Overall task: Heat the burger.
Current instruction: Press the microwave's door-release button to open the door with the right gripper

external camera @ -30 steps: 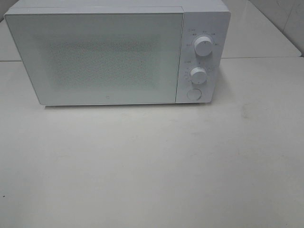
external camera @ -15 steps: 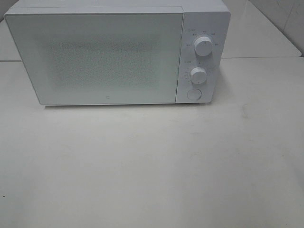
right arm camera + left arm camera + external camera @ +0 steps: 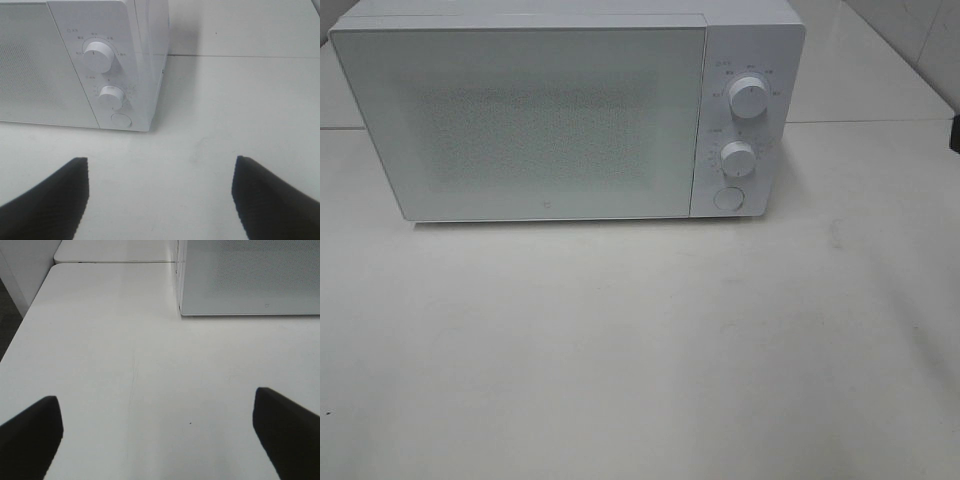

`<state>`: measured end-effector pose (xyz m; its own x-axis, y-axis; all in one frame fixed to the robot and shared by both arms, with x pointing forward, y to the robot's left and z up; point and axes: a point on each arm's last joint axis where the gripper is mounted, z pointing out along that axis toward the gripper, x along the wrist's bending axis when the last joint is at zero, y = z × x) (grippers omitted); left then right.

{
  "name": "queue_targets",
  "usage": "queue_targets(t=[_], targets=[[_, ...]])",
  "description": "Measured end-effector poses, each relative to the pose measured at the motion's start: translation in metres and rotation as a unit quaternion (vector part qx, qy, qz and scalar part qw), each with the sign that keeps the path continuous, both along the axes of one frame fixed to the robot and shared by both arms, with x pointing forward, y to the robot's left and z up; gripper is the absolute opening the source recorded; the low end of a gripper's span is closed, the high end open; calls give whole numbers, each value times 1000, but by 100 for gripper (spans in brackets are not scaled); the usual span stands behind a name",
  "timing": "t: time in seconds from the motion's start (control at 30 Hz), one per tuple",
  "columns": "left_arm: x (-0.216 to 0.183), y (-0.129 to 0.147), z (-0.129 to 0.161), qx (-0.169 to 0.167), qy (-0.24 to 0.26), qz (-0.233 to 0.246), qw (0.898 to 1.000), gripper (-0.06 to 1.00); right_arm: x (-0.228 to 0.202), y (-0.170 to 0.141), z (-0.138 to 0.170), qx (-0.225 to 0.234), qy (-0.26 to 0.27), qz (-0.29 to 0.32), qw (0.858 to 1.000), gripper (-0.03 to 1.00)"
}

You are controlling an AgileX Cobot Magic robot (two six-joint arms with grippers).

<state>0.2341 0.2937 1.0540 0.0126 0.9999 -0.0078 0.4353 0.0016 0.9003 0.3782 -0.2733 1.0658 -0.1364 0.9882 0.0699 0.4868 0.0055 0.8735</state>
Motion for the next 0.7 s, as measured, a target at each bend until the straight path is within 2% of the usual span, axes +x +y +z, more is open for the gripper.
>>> queue_targets(t=[0.33, 0.47, 0.63, 0.7], targets=[[0, 0, 0, 0, 0, 0, 1000, 97, 41, 8, -13, 4, -18, 2, 1000, 76], [0, 0, 0, 0, 0, 0, 1000, 97, 52, 10, -19, 9, -43, 3, 999, 76], [0, 0, 0, 0, 0, 0, 1000, 97, 66, 13, -49, 19, -91, 5, 996, 76], [0, 0, 0, 0, 0, 0, 1000, 97, 70, 14, -57, 22, -94, 1, 995, 76]])
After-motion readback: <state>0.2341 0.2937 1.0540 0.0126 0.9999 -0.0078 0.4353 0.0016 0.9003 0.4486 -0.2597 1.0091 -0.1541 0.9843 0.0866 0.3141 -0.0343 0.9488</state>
